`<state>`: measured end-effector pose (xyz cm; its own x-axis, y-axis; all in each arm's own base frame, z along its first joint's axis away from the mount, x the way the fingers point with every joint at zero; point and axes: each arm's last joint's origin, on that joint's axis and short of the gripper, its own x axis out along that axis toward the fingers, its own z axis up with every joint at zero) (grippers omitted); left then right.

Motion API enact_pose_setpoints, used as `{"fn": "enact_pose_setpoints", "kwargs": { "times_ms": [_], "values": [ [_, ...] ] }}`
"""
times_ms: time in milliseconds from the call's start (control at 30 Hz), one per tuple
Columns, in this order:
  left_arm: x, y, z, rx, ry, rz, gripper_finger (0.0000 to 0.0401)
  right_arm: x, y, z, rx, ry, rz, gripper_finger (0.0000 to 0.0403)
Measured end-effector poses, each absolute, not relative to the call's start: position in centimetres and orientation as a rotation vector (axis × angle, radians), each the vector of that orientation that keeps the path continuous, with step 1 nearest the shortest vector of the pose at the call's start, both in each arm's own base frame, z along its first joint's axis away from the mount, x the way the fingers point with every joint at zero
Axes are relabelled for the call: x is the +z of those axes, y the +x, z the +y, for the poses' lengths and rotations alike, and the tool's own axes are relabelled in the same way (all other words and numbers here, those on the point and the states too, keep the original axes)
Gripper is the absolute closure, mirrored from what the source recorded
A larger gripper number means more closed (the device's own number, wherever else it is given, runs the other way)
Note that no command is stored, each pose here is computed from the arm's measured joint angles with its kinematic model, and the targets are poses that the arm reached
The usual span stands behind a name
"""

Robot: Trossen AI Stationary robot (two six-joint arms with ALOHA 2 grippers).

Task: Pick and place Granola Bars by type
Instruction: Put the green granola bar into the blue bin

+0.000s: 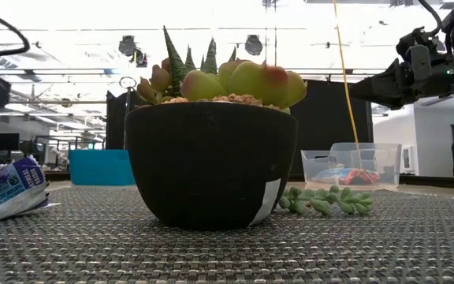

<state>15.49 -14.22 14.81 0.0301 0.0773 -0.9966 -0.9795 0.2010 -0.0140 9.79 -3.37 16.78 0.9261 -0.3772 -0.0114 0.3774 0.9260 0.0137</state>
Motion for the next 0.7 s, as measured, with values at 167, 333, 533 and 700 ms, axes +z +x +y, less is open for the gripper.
{"fn": "enact_pose_setpoints", "kwargs": {
  "times_ms": [167,333,533,700],
  "values": [
    [15.7,16.2,-14.6,1.008,-0.973,1.167,0.0381,16.8,9.8,-3.4,-0.387,0.016,0.009,0.0234],
    [16.5,17.0,-14.7,0.933,-0.897,1.093,0.0382,16.8,9.8,-3.4,-0.387,0.015,0.009,0.0234],
    [17.7,18.6,-14.1,0.846,-0.752,0.983,0.0383,16.8,9.8,-3.4,-0.388,0.015,0.009,0.0234],
    [19.8,20.5,-13.5,0.737,-0.528,0.861,0.0384,16.8,9.8,-3.4,-0.387,0.016,0.009,0.0234]
  ]
}}
